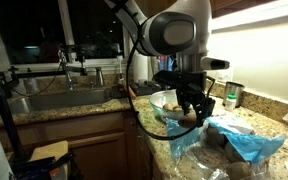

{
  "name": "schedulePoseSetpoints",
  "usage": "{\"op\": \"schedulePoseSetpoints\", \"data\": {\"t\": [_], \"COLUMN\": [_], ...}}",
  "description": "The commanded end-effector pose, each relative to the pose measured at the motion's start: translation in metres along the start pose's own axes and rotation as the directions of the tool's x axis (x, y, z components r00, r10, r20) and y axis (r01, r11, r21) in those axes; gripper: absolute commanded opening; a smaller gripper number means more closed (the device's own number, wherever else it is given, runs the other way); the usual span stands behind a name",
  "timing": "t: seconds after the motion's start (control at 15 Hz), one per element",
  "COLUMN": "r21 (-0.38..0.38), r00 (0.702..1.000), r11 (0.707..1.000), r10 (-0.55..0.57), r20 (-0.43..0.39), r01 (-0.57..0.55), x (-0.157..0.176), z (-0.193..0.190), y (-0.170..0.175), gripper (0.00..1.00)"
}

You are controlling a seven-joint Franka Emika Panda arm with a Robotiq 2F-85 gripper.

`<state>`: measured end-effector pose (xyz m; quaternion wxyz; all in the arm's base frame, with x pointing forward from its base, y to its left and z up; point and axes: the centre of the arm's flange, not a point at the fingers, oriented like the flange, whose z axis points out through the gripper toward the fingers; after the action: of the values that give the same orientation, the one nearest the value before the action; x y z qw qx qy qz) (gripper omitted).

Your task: Remove the potatoes from the plastic bag and place them in the glass bowl on the left

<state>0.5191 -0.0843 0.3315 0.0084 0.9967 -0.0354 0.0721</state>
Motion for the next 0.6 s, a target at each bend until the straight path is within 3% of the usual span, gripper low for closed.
{"op": "schedulePoseSetpoints", "data": {"t": [0.0,0.53], "r21": [-0.005,-0.004], "r00": [0.999,0.984], "r11": [1.000,0.987], "r10": [-0.027,-0.162], "r20": [-0.027,-0.072], "r01": [0.027,0.162], "x": [-0.004,0.042], "z": [-0.031,-0.045], "y": [-0.018,-0.066], "gripper": [0.33,0.33]}}
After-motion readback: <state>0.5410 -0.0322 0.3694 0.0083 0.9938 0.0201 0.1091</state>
